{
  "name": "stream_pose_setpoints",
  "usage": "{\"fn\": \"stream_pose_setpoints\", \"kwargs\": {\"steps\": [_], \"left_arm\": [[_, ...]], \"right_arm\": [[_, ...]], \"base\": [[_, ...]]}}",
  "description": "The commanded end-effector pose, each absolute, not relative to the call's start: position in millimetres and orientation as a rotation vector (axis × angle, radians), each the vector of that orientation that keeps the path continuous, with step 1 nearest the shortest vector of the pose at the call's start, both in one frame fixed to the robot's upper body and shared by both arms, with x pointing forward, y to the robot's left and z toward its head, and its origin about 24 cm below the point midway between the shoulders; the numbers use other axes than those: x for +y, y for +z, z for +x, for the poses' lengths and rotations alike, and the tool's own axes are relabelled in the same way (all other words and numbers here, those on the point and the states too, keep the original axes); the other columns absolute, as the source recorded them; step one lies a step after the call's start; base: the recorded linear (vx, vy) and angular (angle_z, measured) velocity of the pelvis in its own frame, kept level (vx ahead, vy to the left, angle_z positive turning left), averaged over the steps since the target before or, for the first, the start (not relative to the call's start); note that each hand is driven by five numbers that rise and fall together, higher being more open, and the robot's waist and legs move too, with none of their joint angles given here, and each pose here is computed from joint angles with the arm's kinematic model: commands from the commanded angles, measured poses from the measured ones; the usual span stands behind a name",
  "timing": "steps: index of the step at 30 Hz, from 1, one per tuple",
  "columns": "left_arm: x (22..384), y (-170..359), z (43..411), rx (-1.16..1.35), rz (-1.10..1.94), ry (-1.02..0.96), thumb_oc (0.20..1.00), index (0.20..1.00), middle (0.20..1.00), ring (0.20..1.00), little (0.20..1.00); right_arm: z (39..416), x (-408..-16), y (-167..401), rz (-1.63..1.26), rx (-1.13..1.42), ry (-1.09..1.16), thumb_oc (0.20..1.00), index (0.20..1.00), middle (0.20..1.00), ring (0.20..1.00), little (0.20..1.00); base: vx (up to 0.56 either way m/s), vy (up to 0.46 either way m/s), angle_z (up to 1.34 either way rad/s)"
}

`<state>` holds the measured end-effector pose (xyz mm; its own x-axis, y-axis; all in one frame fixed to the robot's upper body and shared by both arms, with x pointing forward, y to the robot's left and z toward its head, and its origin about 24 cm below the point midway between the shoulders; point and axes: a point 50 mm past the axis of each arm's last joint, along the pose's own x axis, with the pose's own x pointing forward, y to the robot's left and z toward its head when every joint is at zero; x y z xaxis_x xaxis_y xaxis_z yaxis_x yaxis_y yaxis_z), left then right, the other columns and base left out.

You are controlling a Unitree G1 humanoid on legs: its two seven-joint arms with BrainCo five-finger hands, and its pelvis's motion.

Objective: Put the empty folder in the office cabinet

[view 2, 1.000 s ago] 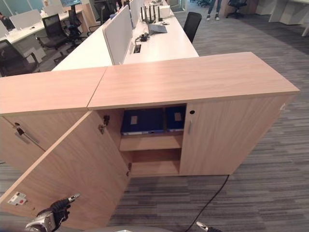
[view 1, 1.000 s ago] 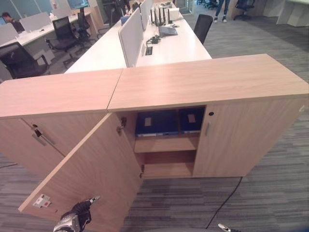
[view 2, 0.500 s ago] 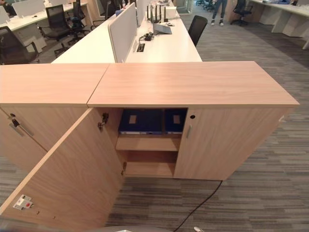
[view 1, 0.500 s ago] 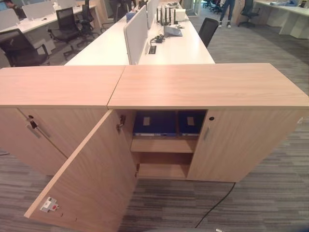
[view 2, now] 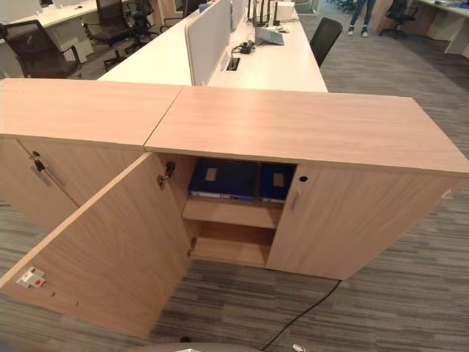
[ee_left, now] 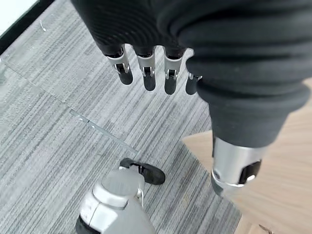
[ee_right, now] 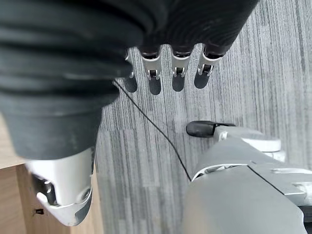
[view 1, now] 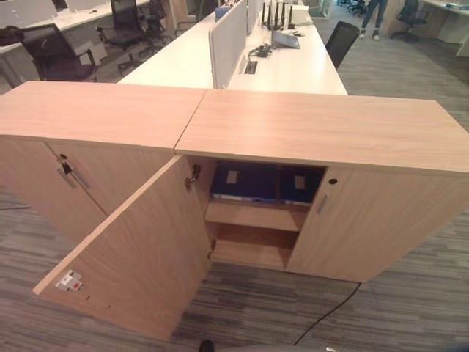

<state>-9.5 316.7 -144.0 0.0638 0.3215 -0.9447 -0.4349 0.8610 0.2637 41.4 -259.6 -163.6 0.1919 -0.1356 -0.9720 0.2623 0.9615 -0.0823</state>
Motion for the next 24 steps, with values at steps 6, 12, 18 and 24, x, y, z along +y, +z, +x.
{"fn": "stream_pose_setpoints", "kwargs": {"steps": [6, 12, 18, 24], "left_arm": [[385, -104, 30, 1.219, 0.024, 0.73, 1.0, 1.0, 1.0, 1.0, 1.0], [418, -69, 77, 1.032, 0.14, 0.751, 1.0, 1.0, 1.0, 1.0, 1.0], [427, -48, 119, 0.935, 0.246, 0.685, 1.0, 1.0, 1.0, 1.0, 1.0], [418, -29, 172, 0.787, 0.306, 0.596, 1.0, 1.0, 1.0, 1.0, 1.0]], "right_arm": [[61, -267, -159, 0.118, 1.272, -0.301, 1.0, 1.0, 1.0, 1.0, 1.0], [61, -269, -158, 0.103, 1.267, -0.303, 1.0, 1.0, 1.0, 1.0, 1.0], [60, -270, -158, 0.082, 1.284, -0.29, 1.0, 1.0, 1.0, 1.0, 1.0], [62, -271, -157, 0.064, 1.286, -0.277, 1.0, 1.0, 1.0, 1.0, 1.0]], "base": [[0.0, -0.002, 0.03], [0.0, 0.0, 0.0], [0.0, 0.0, 0.0], [0.0, 0.0, 0.0]]}}
